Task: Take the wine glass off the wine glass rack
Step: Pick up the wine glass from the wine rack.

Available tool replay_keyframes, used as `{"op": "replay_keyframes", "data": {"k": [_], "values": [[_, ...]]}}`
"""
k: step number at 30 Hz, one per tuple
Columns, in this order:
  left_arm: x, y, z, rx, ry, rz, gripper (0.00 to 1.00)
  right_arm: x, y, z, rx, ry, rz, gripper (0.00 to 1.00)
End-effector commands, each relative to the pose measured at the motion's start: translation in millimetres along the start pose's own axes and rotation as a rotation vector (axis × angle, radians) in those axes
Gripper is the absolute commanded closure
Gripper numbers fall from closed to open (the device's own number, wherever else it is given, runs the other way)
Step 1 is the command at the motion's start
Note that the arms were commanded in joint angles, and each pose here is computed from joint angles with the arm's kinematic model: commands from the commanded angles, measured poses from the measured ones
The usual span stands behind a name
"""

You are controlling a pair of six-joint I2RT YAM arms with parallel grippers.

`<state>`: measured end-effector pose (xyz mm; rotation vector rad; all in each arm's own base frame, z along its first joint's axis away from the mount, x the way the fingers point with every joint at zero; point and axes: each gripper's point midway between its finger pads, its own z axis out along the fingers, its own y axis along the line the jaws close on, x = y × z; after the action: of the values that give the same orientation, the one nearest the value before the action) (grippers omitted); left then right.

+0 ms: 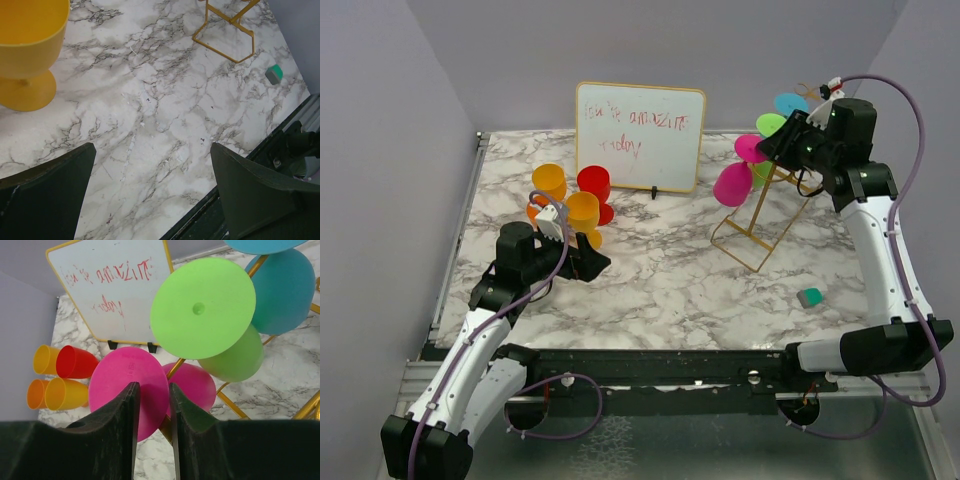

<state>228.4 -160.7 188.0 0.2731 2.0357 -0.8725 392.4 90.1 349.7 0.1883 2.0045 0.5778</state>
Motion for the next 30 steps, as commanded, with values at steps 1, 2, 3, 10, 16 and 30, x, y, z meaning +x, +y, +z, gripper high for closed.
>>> {"op": "replay_keyframes", "data": {"k": [1, 2, 3, 10, 16, 30], "values": [[-6.6, -1.2, -2.0, 0.002, -0.024, 0.019, 0.01, -3.5, -1.3, -5.2, 0.009, -0.027, 0.007, 0.68], [-6.3, -1.1, -1.9, 0.001, -0.023, 0.018, 0.01, -4.5, -0.2, -5.5, 0.005, -0.031, 0.009, 0.69], [-6.3, -1.1, -2.0, 0.002, -0.024, 0.019, 0.01, -5.6, 0.4, -6.3, 0.004, -0.035, 0.009, 0.69], [-5.7, -1.0, -1.5, 0.002, -0.021, 0.017, 0.01, -11.2, 2.7, -12.2, 0.006, -0.06, 0.013, 0.74], [-5.7, -1.2, -1.4, 0.004, -0.02, 0.017, 0.01, -12.0, 3.8, -14.8, 0.002, -0.071, 0.023, 0.78], [-5.1, -0.4, -0.8, 0.001, -0.017, 0.013, 0.01, -10.4, 13.0, -16.4, -0.048, -0.082, 0.086, 0.88]]}}
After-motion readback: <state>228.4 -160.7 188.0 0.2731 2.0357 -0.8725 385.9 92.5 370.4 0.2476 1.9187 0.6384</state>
